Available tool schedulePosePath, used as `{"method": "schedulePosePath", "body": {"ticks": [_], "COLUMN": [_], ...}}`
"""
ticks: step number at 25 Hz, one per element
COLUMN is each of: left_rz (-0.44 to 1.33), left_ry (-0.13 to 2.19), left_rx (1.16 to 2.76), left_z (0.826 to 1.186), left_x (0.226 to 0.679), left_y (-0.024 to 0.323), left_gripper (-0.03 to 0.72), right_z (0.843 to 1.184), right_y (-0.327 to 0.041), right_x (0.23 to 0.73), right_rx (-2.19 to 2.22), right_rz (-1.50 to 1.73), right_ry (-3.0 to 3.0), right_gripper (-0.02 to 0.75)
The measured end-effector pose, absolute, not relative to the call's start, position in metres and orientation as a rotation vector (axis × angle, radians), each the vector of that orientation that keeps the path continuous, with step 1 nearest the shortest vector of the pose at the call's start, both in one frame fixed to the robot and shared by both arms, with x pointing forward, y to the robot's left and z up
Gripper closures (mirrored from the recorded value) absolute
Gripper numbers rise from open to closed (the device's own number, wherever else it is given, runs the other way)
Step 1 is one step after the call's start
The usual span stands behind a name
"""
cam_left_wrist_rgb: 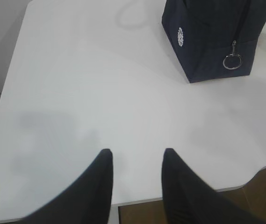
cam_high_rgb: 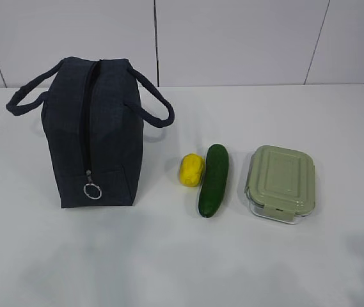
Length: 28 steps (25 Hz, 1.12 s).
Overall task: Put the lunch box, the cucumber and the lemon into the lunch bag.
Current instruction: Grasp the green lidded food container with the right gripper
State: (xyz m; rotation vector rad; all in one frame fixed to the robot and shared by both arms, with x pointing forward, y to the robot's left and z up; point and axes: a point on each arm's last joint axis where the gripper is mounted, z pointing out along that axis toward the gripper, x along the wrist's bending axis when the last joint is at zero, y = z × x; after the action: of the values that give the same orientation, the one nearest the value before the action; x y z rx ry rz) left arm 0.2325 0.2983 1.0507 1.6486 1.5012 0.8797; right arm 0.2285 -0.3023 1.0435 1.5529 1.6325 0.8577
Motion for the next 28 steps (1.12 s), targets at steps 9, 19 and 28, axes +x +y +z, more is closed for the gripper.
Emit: {"method": "schedulePosePath", "body": {"ticks": [9, 19, 28], "left_rz": [0.88, 0.88, 0.88], "left_ry": [1.501, 1.501, 1.501], "left_rx": [1.649, 1.649, 1.649], "left_z": [1.0507, 1.0507, 1.0507], "left_x": [0.2325, 0.2325, 0.2325], "left_y": [0.2983, 0.2983, 0.2983], "left_gripper": [0.449, 0.449, 0.449], "right_z": [1.0435, 1.0442, 1.0515], "right_y": [-0.3023, -0.3042, -0.3056], "right_x": [0.2285, 0.2284, 0.2377], "right_rx": [1.553, 1.546, 1.658], "right_rz": [0.858, 0.837, 0.832], "right_ry": [1.632, 1.622, 1.583], "right_gripper": [0.27, 0.27, 0.27]}}
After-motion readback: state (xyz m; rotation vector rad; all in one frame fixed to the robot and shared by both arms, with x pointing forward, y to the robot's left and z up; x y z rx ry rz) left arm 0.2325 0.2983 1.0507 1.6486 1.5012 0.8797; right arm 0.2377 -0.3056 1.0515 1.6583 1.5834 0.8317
